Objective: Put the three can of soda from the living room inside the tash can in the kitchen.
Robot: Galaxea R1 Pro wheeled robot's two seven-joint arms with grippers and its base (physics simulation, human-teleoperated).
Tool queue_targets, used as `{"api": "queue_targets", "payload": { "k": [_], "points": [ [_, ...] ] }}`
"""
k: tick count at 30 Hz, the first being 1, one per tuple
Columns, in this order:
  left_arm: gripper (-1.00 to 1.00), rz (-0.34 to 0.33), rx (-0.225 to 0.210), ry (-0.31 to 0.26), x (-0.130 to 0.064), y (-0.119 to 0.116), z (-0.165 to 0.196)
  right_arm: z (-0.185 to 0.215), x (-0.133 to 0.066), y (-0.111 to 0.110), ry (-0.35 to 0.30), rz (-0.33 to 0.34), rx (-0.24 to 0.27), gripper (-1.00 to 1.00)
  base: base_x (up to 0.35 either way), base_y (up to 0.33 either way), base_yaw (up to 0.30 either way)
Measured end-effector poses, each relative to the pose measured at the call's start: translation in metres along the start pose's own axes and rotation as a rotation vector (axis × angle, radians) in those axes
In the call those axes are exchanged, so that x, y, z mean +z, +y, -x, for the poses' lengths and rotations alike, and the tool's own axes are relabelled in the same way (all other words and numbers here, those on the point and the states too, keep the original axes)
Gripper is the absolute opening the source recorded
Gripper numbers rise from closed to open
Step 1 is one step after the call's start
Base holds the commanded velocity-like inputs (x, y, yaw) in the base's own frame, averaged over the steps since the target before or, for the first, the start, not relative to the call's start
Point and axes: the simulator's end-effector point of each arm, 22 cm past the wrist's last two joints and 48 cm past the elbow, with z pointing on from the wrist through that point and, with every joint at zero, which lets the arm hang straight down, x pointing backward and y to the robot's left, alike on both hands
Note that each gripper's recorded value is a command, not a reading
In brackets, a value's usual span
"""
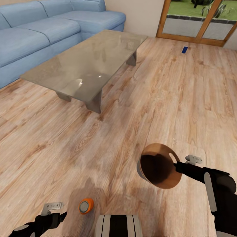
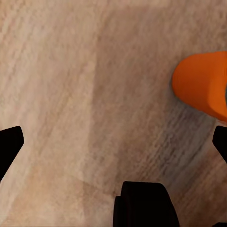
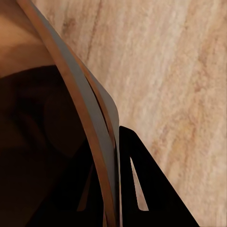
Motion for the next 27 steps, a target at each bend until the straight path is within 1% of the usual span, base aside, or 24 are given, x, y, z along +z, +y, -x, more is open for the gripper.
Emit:
{"api": "queue_targets", "payload": {
  "k": [19, 27],
  "points": [
    [1.0, 0.004, 0.001, 0.031, 0.007, 0.002, -0.011, -0.012, 0.011, -0.005, 0.03, -0.009, 0.006, -1.0, 0.0, 0.0, 0.0],
    [1.0, 0.004, 0.001, 0.034, 0.007, 0.002, -0.012, -0.013, 0.012, -0.006, 0.031, -0.009, 0.007, -1.0, 0.0, 0.0, 0.0]
  ]
}}
